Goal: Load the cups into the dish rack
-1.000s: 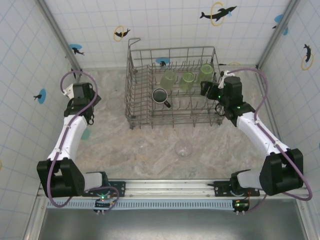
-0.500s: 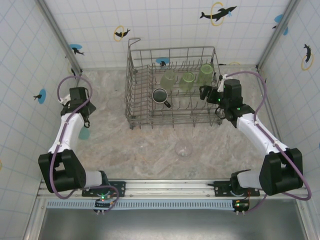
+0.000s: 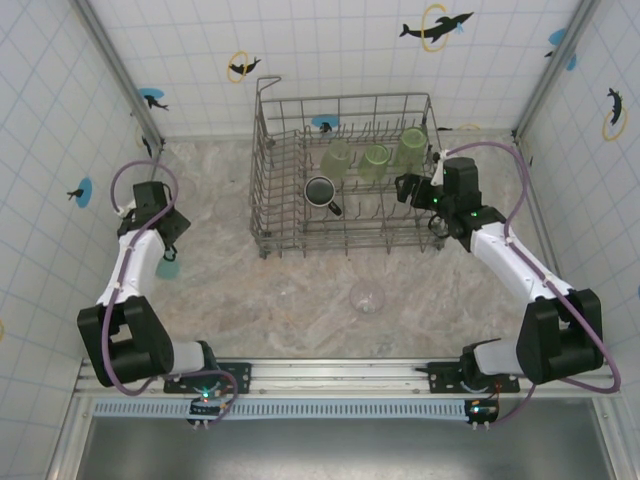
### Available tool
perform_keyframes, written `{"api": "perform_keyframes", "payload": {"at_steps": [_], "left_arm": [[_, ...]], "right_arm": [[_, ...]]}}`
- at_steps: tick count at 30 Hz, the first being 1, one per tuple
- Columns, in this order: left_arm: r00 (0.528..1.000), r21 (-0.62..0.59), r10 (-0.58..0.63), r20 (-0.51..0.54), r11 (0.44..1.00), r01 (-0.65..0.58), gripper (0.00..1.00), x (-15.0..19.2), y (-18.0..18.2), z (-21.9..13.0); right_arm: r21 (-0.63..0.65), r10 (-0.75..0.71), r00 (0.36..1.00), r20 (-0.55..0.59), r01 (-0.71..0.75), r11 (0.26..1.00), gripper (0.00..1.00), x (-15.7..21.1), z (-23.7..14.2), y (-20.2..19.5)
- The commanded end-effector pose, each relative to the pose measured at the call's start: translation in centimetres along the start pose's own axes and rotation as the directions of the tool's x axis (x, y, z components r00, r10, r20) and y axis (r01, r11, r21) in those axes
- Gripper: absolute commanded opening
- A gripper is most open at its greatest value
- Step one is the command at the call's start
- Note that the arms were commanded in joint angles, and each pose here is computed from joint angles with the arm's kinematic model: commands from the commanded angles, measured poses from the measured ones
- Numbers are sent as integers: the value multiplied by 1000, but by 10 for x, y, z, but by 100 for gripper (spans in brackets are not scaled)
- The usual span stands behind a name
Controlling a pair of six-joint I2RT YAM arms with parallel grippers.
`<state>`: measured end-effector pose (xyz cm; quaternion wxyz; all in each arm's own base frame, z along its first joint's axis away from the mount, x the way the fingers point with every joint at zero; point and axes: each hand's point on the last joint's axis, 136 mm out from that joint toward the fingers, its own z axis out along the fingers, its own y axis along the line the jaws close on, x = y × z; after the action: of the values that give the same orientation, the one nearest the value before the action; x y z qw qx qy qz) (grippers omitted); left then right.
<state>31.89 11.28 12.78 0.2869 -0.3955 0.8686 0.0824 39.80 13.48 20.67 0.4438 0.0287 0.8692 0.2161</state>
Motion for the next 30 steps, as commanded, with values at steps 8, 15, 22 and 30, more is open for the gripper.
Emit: {"api": "perform_keyframes", "payload": {"at_steps": [8,15,22,30], "left_arm": [[996,-2,9,-84,1000,-10,97,17,-1,21],[993,7,13,-113,1000,-13,93,18,-5,30],[992,14,37,-125,999,-36,83,19,-7,37],[993,14,55,-107,998,-53,37,7,-10,37]], "right_arm": [[-1,-25,1000,15,25,1000,100,-15,-7,10],[13,-27,999,21,27,1000,100,-12,-10,6],[16,-30,999,28,30,999,100,-14,-14,7],[13,-29,999,36,28,1000,100,-15,-18,7]]}}
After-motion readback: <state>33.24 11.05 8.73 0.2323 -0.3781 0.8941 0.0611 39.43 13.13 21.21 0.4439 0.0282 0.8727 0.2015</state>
